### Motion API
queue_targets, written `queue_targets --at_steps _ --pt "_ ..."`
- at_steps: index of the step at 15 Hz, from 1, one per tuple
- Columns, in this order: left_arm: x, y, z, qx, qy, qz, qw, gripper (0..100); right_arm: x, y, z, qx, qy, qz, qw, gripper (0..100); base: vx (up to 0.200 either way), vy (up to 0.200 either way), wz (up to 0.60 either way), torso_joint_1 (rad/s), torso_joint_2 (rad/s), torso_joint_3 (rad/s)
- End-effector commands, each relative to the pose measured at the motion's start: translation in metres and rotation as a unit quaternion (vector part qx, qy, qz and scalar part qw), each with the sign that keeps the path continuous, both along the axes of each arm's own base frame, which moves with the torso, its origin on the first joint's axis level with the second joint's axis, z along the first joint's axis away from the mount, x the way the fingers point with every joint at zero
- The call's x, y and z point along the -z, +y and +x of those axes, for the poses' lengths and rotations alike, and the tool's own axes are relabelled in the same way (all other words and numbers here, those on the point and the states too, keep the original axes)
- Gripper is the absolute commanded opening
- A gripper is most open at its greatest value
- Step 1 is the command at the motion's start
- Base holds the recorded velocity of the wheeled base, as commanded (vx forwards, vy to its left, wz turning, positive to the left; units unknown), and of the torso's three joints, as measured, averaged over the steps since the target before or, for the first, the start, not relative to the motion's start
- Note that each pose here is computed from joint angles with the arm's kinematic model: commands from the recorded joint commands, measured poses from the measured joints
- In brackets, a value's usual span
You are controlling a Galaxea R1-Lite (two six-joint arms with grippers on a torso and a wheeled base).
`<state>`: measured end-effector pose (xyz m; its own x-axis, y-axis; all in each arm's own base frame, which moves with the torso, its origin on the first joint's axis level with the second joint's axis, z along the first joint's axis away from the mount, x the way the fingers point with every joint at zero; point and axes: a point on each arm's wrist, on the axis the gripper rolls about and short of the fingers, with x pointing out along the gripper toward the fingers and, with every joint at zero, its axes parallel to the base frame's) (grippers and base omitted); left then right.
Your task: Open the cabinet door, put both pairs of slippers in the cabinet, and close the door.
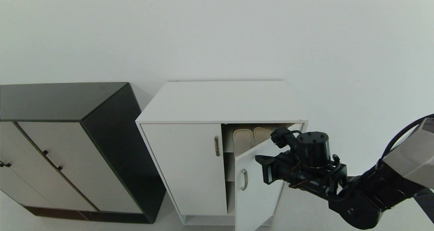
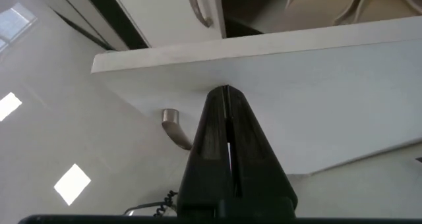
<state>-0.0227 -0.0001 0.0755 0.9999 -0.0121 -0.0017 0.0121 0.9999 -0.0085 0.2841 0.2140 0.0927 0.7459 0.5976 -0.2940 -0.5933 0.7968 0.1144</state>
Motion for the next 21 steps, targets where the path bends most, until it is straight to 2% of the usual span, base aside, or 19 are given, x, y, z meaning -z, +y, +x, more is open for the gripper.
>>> queue_targets --at_steps 1,9,21 --pt "0.000 0.000 0.000 0.000 0.000 0.000 1.0000 0 0.012 0.005 0.014 0.006 0.006 -0.002 1.000 0 0.000 0.000 0.00 0.000 0.00 0.000" --pt "0.000 0.000 0.000 0.000 0.000 0.000 1.0000 0 0.033 0.012 0.060 0.034 -0.002 0.006 0.999 0 0.000 0.000 0.00 0.000 0.00 0.000" --pt "0.000 0.000 0.000 0.000 0.000 0.000 1.0000 0 0.041 0.010 0.098 0.060 -0.013 0.014 0.998 0 0.000 0.000 0.00 0.000 0.00 0.000"
